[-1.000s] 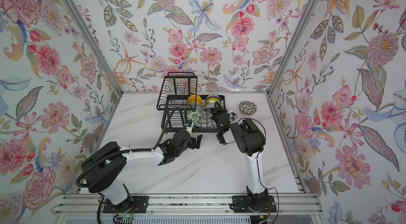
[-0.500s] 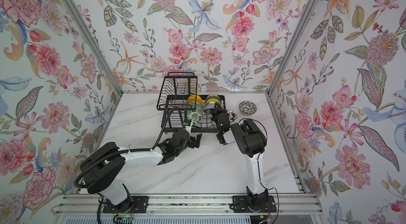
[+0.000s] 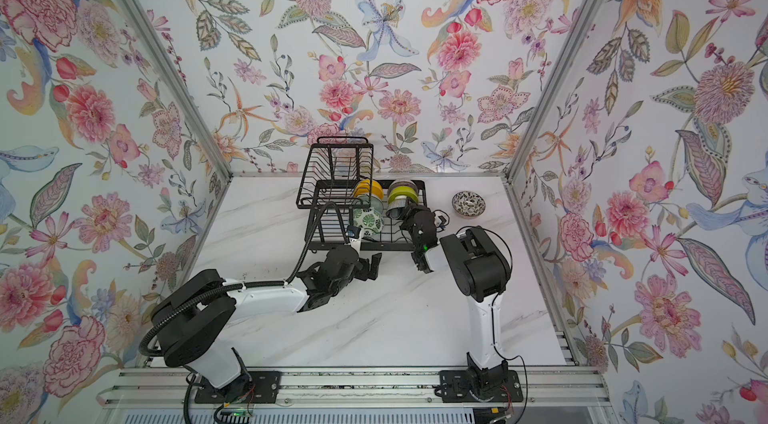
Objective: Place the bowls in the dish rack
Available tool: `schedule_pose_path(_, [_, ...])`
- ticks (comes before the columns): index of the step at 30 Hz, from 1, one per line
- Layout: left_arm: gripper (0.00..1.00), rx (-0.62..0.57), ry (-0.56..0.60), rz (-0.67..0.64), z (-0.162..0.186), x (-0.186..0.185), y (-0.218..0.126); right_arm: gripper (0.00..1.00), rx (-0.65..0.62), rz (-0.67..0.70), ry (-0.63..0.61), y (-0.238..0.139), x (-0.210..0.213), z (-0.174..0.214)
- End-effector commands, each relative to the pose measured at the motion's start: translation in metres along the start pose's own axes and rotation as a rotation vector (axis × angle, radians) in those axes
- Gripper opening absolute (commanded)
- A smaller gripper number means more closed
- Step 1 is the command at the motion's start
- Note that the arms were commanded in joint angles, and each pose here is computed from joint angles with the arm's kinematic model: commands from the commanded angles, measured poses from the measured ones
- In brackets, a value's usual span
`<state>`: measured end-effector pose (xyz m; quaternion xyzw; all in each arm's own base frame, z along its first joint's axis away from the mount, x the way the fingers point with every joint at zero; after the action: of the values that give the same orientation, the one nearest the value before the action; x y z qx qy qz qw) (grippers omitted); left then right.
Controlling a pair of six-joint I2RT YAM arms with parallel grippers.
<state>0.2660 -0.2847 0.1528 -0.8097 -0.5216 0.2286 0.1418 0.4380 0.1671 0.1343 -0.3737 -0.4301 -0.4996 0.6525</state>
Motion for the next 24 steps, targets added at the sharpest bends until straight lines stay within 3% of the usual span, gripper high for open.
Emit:
schedule_pose_path(1, [0.99, -0.032, -0.030, -0.008, -0.013, 0.003, -0.008, 0.00, 0.035, -0.012, 0.031, 0.004, 0.007, 0.007])
schedule_pose_path(24, [0.99, -0.033, -0.043, -0.026, -0.010, 0.009, -0.014, 0.00, 0.018, -0.136, 0.033, 0.010, 0.023, 0.003])
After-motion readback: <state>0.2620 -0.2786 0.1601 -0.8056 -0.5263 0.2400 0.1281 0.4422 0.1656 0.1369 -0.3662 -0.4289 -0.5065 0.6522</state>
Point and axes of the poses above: each gripper's point midway between its finger pads, its own y axis out along the fingers, its own x axis along the line the jaws close on, z = x × y, the point moved 8 cm from there along -y, back along the fingers, and after that the axes turned 4 degrees about -y, right-handed, at the moved point
